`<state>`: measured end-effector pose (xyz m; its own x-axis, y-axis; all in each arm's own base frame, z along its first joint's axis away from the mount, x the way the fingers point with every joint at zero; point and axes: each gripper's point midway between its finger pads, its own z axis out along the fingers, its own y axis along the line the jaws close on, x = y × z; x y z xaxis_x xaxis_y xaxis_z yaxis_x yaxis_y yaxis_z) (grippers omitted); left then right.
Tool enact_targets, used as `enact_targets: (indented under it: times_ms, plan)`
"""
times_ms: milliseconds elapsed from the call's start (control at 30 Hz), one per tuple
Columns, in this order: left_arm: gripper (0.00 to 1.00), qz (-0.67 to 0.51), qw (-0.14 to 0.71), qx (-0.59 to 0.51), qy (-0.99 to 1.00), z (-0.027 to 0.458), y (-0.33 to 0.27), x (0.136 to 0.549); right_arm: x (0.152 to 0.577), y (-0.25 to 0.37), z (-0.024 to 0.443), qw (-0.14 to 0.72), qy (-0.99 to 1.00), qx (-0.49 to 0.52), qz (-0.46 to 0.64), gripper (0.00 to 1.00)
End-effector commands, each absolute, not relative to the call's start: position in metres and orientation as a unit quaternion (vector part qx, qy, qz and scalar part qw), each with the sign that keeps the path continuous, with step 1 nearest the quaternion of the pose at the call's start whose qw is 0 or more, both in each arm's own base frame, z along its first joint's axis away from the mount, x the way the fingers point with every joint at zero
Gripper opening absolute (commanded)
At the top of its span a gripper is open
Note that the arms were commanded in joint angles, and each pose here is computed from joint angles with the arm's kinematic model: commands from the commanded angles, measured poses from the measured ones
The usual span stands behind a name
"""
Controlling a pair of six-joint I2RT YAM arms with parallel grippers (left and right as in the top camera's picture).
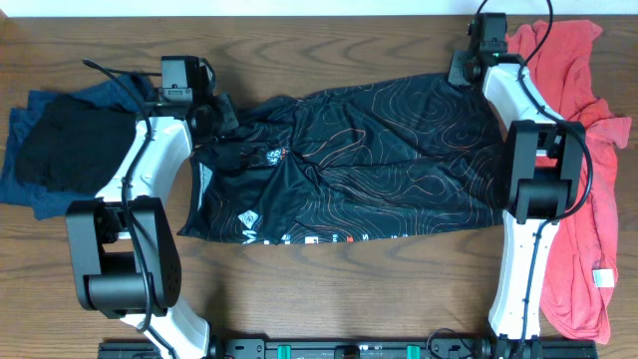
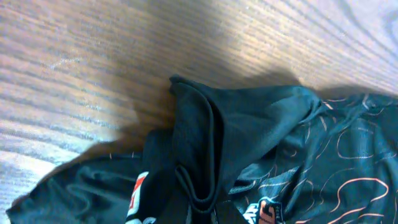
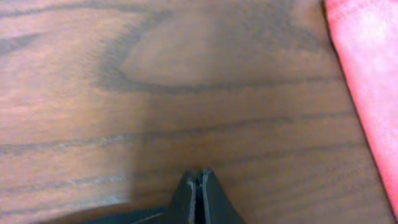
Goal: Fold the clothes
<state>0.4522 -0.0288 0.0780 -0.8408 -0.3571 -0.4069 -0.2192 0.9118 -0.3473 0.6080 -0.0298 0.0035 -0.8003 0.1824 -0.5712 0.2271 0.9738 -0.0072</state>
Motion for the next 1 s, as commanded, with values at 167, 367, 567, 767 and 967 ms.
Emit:
enact_targets:
  times_ms: [167,367,567,767,967]
  plan:
    - [0.06,-0.155,0.264,-0.144,0.941,0.127,-0.031,0.436,0.580,-0.058,0.044,0.269,0.952,0.136,-0.060,0.06]
    - [0.06,-0.152,0.244,-0.148,0.946,0.152,-0.032,0.402,0.523,-0.063,0.059,0.173,0.973,0.137,-0.070,0.01]
    - [0.06,-0.143,0.190,-0.153,0.959,0.148,-0.032,0.368,0.468,-0.073,0.067,0.080,0.983,0.143,-0.085,0.01]
    - [0.06,-0.136,0.121,-0.161,0.970,0.136,-0.034,0.336,0.423,-0.083,0.074,-0.001,0.984,0.151,-0.094,0.03]
    - [0.06,-0.218,0.070,-0.091,0.969,0.144,-0.066,0.308,0.397,-0.090,0.076,-0.051,0.981,0.152,-0.108,0.02]
